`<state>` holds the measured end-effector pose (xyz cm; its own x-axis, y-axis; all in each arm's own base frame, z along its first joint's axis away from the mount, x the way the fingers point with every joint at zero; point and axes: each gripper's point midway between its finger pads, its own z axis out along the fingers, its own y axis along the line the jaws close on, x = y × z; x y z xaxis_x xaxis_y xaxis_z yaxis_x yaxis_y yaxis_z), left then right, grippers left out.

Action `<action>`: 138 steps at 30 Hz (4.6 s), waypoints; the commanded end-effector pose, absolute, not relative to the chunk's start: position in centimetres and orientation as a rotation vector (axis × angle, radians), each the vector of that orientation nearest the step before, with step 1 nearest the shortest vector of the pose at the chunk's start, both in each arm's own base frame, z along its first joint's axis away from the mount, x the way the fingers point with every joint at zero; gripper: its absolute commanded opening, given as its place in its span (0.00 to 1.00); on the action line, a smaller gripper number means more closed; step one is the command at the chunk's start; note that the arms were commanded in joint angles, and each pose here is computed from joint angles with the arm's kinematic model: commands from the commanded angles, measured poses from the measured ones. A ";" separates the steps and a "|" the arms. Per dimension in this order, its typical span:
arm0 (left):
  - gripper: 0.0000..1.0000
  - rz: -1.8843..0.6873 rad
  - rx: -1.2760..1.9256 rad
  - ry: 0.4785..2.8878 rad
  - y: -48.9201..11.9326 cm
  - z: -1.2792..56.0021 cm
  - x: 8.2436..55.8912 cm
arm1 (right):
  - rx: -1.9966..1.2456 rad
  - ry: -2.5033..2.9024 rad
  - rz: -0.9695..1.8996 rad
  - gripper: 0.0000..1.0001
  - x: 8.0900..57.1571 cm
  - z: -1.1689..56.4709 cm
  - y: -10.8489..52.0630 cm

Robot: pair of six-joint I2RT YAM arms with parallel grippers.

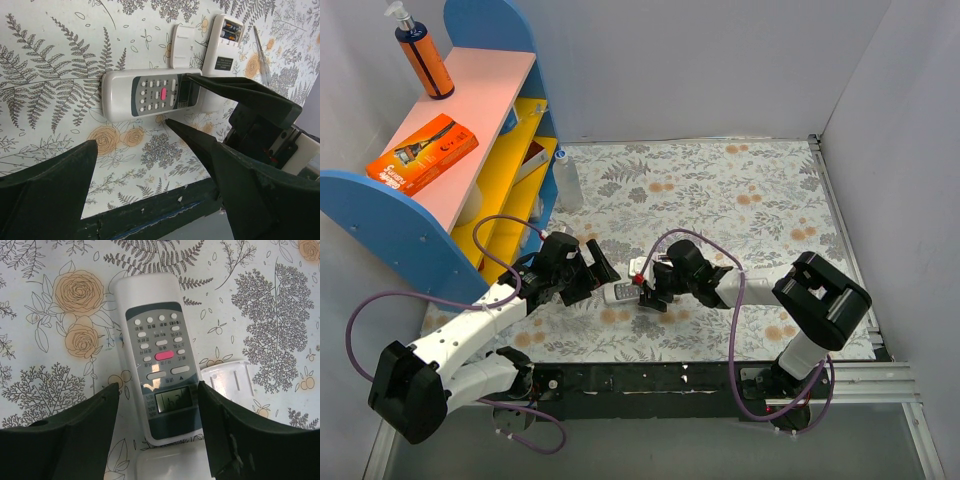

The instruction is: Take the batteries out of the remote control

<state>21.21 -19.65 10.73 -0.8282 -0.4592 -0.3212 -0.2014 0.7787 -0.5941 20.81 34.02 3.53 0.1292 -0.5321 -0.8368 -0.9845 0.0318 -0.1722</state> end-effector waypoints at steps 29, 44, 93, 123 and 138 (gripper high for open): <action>0.98 -0.798 -0.504 2.519 -19.5 10.2 20.9 | -1.681 1.729 0.831 0.72 17.1 1.3 33.6; 0.98 -0.813 -0.547 2.532 -19.2 9.5 19.8 | -1.617 1.946 0.642 0.64 18.7 -1.1 32.5; 0.47 -1.039 -0.587 2.507 -22.5 10.5 21.8 | -1.068 1.798 1.241 0.27 16.7 12.1 35.0; 0.00 -1.084 -0.808 2.535 -22.6 10.9 21.7 | -1.259 1.631 0.532 0.74 16.0 9.4 34.9; 0.00 -1.169 -0.817 2.530 -22.8 12.1 21.1 | -1.140 1.610 0.220 0.34 17.4 8.5 33.9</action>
